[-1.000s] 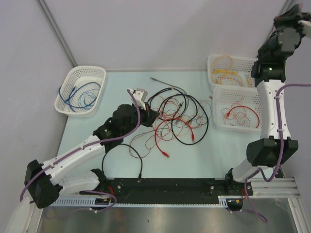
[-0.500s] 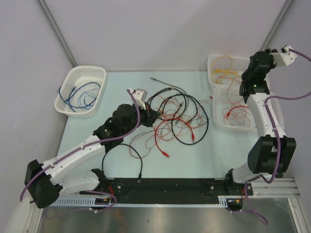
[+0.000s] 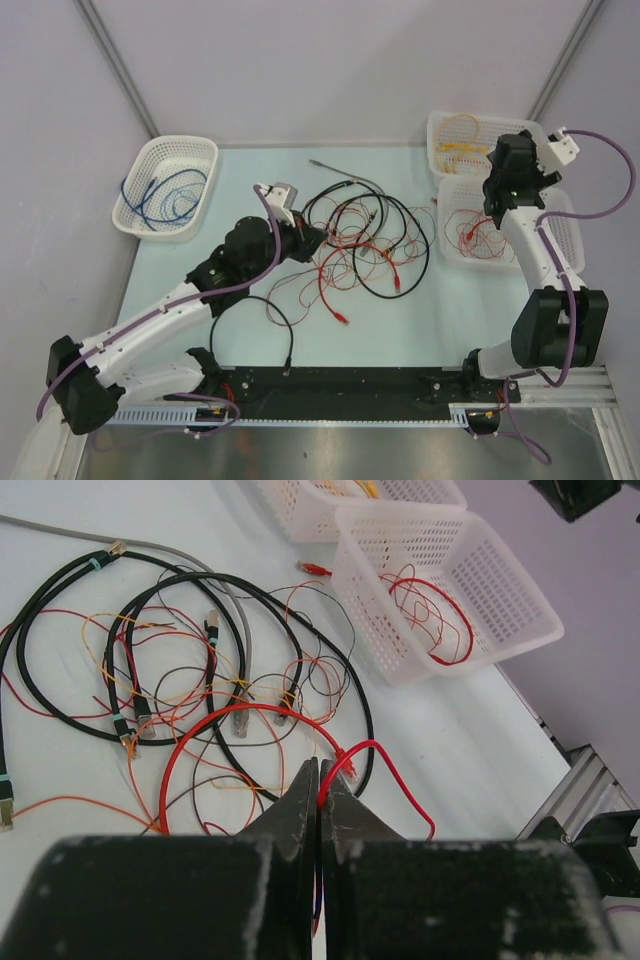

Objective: Untangle the cables

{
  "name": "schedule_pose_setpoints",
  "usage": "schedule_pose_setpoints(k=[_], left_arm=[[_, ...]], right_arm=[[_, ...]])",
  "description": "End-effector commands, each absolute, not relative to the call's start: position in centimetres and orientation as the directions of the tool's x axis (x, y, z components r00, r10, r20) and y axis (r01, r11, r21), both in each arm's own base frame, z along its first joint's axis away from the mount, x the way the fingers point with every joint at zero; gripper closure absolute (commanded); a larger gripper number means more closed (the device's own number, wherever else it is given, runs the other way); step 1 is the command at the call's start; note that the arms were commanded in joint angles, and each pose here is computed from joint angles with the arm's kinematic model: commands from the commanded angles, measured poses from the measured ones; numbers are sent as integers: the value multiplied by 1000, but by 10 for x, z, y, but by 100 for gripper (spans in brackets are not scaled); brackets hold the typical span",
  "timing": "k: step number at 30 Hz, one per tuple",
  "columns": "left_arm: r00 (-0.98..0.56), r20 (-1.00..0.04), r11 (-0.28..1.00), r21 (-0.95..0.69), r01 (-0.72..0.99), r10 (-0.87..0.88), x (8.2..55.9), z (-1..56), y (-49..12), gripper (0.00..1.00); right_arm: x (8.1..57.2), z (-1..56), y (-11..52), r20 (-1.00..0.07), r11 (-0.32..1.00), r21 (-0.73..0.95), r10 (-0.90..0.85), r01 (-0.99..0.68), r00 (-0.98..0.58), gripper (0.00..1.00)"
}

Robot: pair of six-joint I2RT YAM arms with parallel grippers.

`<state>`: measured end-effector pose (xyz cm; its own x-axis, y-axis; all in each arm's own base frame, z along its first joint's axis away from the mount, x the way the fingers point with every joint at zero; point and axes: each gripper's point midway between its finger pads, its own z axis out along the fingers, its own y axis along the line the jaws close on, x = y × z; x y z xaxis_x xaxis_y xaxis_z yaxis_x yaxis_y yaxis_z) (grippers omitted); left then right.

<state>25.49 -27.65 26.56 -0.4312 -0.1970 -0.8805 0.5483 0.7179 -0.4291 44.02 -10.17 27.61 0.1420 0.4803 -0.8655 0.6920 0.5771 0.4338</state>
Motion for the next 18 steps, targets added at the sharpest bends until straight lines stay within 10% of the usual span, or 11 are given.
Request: schedule_pose_setpoints(k=[1, 7, 18], left_arm=[[-400, -881, 682, -455, 573, -252, 249, 286, -277, 100], [-358, -898, 652, -434, 622, -257, 255, 322, -290, 100], [-176, -943, 634, -321, 704, -282, 275, 447, -306, 100]], right_arm=[[412, 306, -106, -836, 545, 506, 500, 669, 225, 6], [391, 398, -29, -737, 668, 675, 602, 312, 308, 0], [311, 398, 159, -837, 788, 546, 520, -283, -168, 0]])
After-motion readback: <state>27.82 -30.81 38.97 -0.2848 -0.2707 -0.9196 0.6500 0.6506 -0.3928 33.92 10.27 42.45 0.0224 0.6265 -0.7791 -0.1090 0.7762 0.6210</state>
